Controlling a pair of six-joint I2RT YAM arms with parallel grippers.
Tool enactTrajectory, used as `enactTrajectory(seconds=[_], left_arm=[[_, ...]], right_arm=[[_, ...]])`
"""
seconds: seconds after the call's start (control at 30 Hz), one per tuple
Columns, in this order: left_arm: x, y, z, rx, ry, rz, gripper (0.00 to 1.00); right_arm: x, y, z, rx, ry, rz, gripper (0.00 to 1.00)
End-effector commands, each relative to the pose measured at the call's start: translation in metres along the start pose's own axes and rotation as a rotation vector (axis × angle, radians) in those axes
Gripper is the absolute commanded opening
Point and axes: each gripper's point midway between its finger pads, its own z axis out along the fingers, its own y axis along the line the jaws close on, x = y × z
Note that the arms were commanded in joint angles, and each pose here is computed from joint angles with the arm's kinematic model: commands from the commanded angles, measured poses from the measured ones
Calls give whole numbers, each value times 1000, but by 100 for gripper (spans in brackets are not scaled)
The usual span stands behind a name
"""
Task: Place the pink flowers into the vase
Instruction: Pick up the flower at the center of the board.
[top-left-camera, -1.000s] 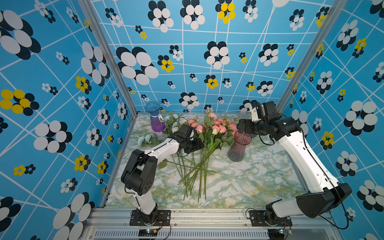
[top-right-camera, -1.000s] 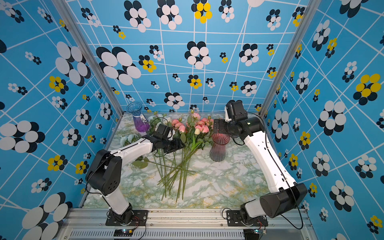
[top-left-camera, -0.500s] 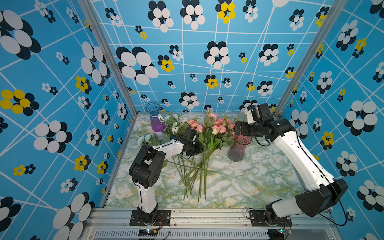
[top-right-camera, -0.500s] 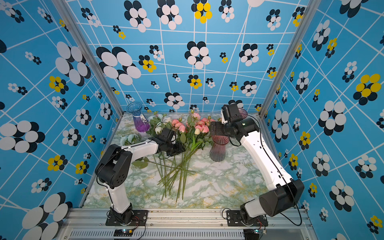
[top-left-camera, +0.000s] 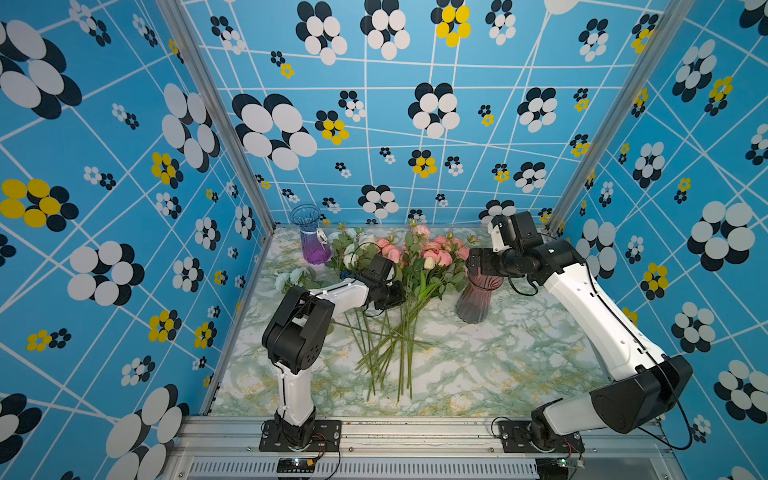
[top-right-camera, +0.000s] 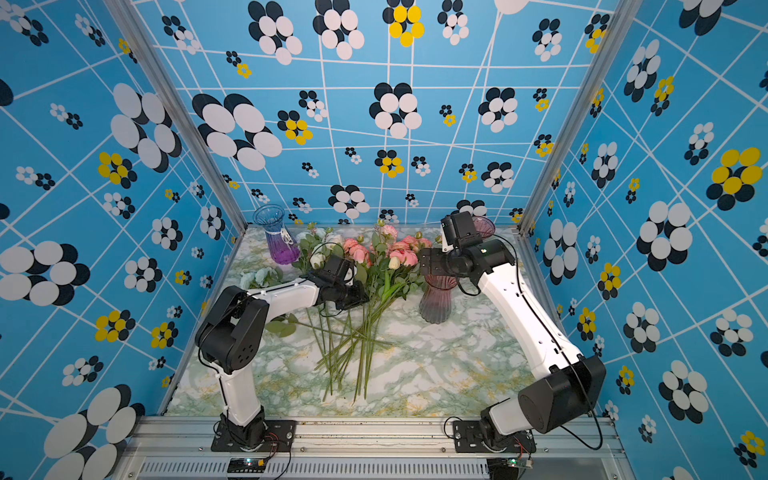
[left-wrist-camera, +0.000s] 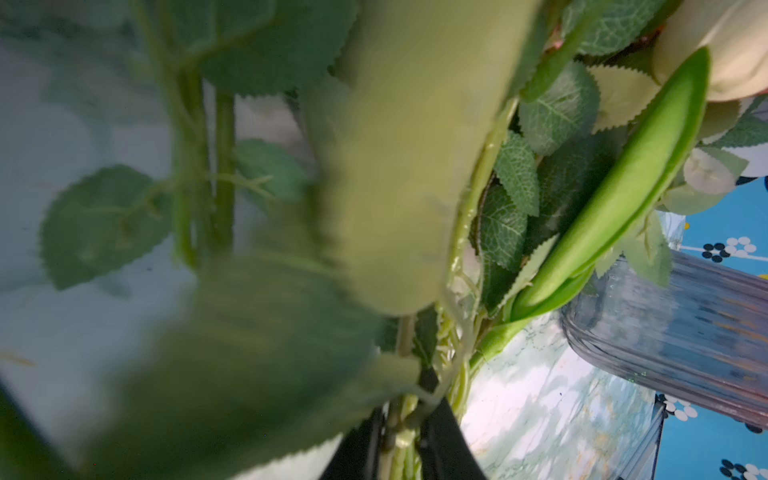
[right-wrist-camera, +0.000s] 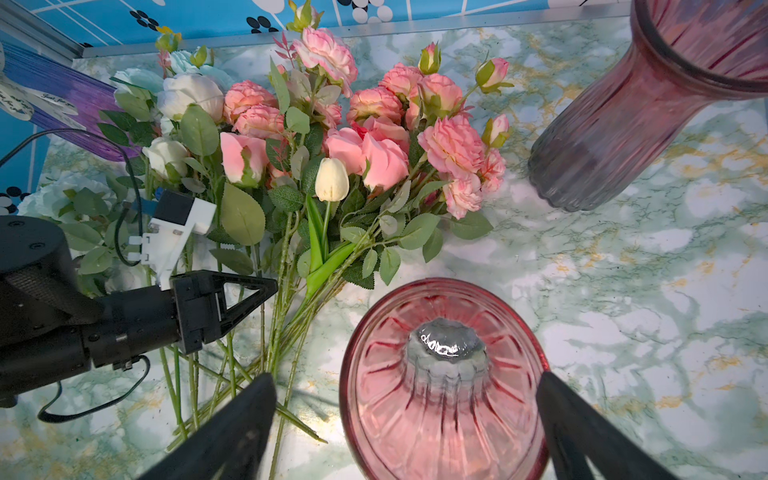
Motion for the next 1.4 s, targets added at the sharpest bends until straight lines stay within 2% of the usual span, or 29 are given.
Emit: enactTrajectory(seconds=[0.0,0.2,0.57,0.67,0.77,1.03,1.2,1.37], left_arm=[[-11,-5,-10,-14,-26,39,13],[-18,-6,-16,-18,-32,62,0],[-29,-13,-33,-25,-58,137,0],[-38,-21,-52,-29,-105,186,0],[-45,-27,-65,-31,-140,224,0],[-57,-43,-89,9,-210,264,0],[-76,-52,-112,51,-311,287,0],[-112,-72,-163,120,-478,318,0]], right_arm=[[-1,4,3,-4,0,-5,99],[-1,4,4,-4,4,-11,99],[-4,8,0,-8,-4,-34,99],[-3,10,0,-11,-2,-46,99],[-17,17,-10,-28,-42,-58,99],[-25,31,-13,-56,-60,-97,99],[-33,48,-10,-94,-74,-128,99],[-42,77,-5,-154,-96,-189,99]])
